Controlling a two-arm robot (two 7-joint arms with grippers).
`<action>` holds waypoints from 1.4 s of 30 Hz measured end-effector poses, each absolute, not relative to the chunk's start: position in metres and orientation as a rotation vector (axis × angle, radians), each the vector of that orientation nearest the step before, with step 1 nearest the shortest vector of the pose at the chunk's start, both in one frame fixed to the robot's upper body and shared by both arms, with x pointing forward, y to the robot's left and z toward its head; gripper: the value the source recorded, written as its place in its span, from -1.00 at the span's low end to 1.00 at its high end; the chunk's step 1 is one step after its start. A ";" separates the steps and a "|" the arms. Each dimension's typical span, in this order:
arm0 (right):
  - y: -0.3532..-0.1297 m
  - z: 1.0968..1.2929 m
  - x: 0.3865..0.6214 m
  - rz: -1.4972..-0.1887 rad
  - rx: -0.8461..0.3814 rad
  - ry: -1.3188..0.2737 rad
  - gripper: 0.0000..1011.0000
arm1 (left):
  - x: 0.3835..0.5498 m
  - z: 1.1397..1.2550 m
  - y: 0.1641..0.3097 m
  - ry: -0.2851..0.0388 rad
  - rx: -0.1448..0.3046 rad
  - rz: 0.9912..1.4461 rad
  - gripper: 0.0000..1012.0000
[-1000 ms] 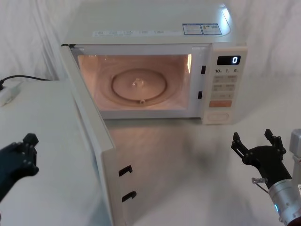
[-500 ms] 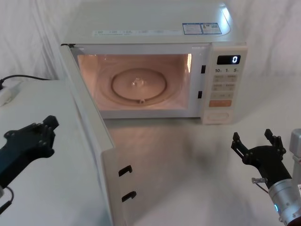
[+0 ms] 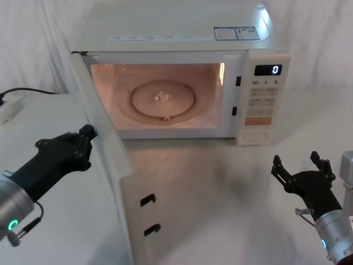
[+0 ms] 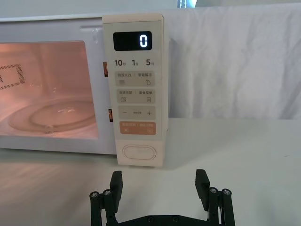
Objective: Press the button to open the microwave door with one hand; close the microwave door with the other hand.
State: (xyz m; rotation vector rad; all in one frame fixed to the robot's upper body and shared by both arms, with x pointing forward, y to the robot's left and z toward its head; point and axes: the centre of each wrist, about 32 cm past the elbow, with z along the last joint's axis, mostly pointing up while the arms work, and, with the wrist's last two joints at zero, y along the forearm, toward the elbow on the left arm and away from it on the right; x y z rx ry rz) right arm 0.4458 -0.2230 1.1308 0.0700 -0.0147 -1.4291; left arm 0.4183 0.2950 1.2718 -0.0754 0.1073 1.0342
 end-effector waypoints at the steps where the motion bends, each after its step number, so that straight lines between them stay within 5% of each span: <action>1: -0.223 1.131 0.446 -1.429 0.070 -0.015 0.98 | 0.421 1.272 0.292 0.108 -0.075 1.030 -1.00; 17: -0.223 1.131 0.446 -1.429 0.070 -0.015 0.98 | 0.454 1.278 0.255 0.092 -0.078 0.985 -1.00; 34: -0.223 1.131 0.446 -1.429 0.070 -0.015 0.98 | 0.491 1.277 0.218 0.064 -0.042 0.999 -1.00; 42: -0.223 1.131 0.446 -1.429 0.070 -0.015 0.98 | 0.506 1.278 0.204 0.014 -0.008 1.014 -1.00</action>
